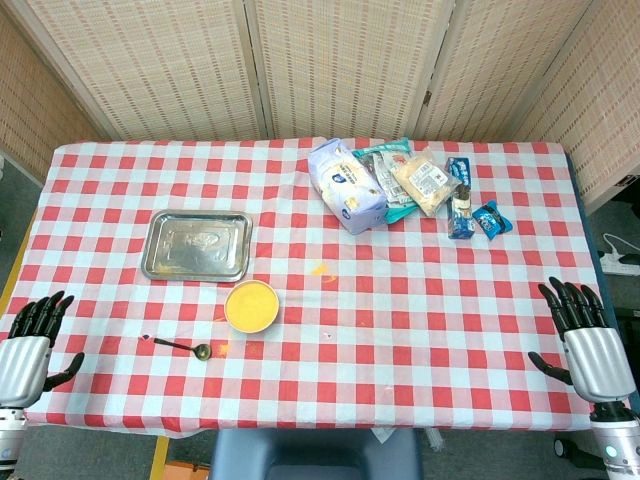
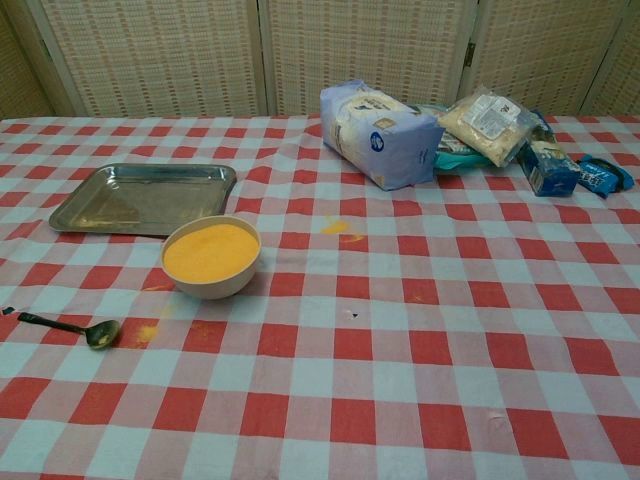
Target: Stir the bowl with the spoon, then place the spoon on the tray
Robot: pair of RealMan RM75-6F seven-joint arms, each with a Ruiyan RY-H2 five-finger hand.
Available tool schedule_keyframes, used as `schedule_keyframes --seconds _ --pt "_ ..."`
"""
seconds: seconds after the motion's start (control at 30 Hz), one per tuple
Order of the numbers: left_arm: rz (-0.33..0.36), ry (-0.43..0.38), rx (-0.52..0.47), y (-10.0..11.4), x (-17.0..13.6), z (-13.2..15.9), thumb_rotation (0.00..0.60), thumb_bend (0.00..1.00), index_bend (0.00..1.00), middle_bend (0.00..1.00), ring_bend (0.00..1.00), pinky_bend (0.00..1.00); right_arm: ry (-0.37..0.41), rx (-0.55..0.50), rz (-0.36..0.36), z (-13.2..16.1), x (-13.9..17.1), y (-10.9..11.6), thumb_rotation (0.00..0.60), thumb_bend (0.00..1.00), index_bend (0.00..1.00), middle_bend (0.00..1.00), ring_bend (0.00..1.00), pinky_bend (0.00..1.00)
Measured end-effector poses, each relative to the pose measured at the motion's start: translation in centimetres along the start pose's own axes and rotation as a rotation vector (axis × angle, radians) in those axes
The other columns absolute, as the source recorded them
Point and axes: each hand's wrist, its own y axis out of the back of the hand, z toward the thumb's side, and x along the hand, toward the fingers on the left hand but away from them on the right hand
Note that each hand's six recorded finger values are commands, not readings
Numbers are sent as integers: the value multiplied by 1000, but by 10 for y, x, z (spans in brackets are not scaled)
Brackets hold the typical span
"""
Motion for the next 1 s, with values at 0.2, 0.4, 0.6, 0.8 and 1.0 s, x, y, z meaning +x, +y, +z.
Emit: schedule_keyframes --seconds 0.2,0.4,0.6,0.8,1.0 --pt "-39 -107 -76 -7 0 17 600 334 1 0 0 32 8 7 2 4 -1 -2 600 60 0 0 0 0" --pt "-152 -239 -107 -29 1 40 600 342 200 0 0 43 -3 2 -5 4 -2 -2 600 60 0 0 0 0" --pt "-285 -283 -139 -55 10 56 600 352 289 0 0 33 -7 -1 -8 3 -2 -2 600 60 0 0 0 0" --pt "-383 -313 -153 -72 29 73 600 375 366 0 0 32 -4 -2 12 4 -3 -6 600 60 0 0 0 0" --pt "-389 -323 -103 -89 42 82 600 382 400 0 0 31 -6 -7 10 3 -2 -4 600 59 0 0 0 0"
